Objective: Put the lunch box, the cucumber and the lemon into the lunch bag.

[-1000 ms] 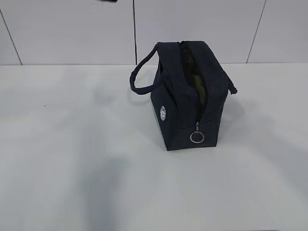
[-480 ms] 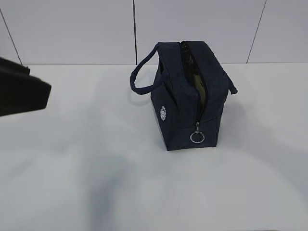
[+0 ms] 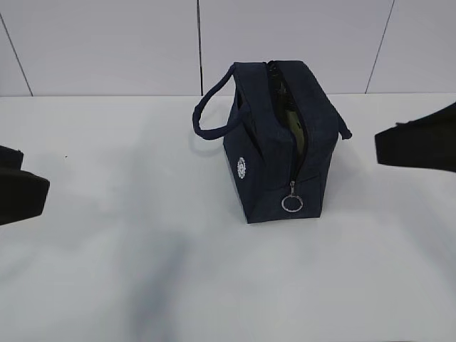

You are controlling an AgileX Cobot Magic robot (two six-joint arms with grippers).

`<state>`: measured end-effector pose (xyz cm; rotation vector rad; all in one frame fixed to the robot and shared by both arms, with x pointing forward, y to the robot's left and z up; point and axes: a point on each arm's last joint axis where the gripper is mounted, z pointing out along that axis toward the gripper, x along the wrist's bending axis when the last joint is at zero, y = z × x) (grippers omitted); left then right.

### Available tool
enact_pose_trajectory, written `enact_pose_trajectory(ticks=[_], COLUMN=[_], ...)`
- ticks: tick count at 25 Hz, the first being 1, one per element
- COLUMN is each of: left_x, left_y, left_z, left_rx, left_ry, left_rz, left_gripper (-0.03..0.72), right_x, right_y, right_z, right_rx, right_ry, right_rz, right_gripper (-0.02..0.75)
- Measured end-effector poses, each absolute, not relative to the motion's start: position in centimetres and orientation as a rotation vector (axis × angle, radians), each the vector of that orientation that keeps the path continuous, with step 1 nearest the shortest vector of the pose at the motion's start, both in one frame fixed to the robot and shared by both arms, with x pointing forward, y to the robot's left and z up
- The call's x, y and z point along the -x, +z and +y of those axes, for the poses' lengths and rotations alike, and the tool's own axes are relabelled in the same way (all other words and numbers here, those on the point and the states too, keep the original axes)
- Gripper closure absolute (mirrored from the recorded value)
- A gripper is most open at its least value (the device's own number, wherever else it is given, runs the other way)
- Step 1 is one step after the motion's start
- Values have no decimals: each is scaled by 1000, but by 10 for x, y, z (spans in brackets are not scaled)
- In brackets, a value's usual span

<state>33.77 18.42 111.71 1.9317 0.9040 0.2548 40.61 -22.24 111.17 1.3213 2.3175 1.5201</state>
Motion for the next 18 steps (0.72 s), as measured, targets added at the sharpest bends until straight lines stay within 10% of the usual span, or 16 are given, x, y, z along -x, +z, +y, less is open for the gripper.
enact_pose_trajectory(ticks=[18], left_x=[-348], left_y=[1111], left_z=[178], left_rx=[-1968], left_ry=[304], left_rz=[896], left_gripper=[327], right_x=[-491], right_y=[1019], right_z=[-217], right_rx=[-1010], right_ry=[1266], right_rz=[2621], right_gripper=[323])
